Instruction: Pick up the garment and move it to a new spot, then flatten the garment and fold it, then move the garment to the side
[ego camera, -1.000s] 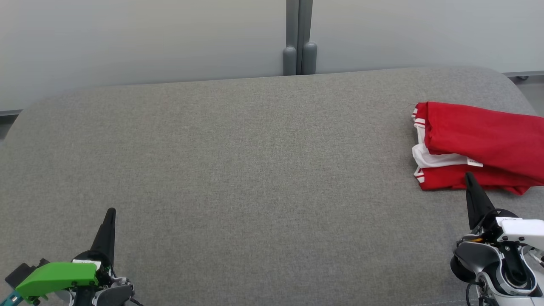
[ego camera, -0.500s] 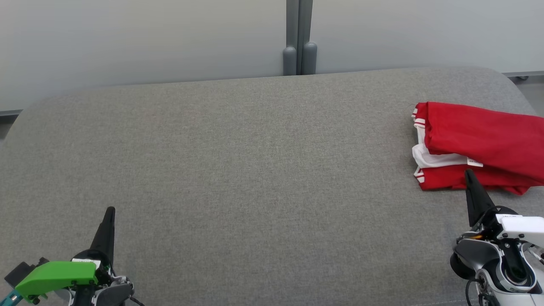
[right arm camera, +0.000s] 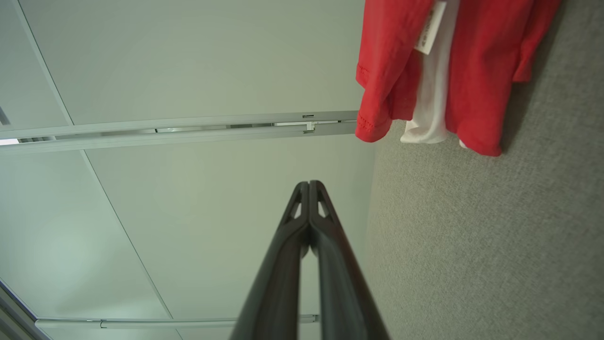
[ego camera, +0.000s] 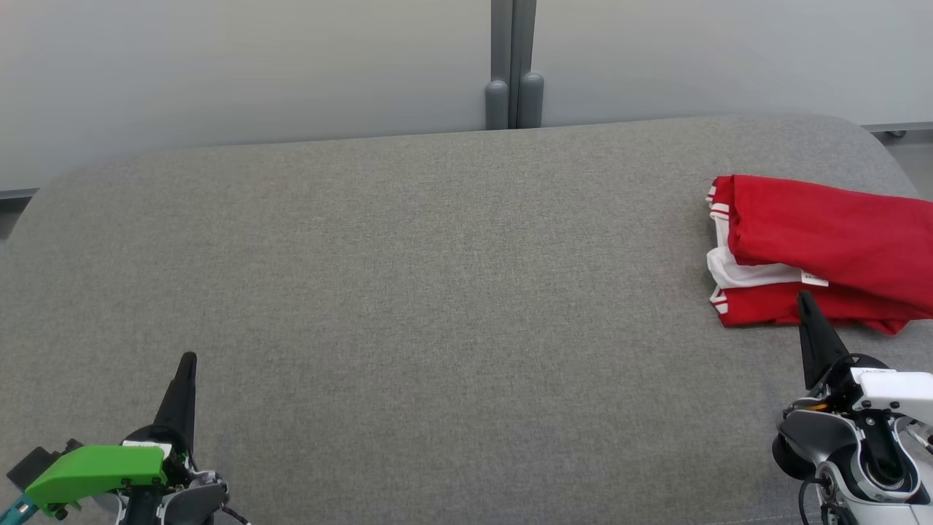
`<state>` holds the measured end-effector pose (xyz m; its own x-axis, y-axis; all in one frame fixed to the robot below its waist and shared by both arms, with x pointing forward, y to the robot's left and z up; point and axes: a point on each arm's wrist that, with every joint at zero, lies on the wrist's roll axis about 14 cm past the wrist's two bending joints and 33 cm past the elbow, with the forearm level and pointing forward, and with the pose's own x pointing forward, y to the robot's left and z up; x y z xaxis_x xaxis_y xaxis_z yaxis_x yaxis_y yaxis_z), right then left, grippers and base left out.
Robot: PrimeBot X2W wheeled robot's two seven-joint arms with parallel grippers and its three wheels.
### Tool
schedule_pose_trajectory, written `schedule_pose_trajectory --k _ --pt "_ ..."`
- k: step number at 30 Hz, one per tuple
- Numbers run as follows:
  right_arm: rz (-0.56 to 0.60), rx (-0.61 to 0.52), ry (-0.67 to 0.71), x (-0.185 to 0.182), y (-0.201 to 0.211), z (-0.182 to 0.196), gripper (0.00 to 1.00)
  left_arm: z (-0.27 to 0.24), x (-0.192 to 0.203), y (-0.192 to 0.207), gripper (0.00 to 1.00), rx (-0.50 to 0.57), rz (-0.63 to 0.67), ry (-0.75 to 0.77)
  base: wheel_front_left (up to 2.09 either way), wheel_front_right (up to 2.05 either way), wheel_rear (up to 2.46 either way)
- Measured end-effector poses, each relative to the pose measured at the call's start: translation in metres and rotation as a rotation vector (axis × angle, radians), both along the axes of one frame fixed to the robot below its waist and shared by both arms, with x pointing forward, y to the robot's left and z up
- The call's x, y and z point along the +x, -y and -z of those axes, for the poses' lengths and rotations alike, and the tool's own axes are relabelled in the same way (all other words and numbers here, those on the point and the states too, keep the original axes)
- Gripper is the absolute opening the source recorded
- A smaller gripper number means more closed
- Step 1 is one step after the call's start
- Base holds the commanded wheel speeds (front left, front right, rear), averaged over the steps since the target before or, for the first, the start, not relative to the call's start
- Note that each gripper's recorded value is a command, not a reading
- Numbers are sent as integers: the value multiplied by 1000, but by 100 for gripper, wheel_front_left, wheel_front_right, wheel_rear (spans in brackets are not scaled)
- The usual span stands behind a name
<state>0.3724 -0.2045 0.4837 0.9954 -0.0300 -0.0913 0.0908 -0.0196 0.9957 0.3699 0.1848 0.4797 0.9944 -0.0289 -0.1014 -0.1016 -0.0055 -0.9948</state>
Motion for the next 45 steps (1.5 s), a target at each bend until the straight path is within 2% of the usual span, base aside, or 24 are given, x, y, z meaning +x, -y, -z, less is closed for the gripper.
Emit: schedule_pose_trajectory --k 45 --pt "3 2 -6 0 1 2 0 3 -1 -2 0 -2 -3 -8 0 0 0"
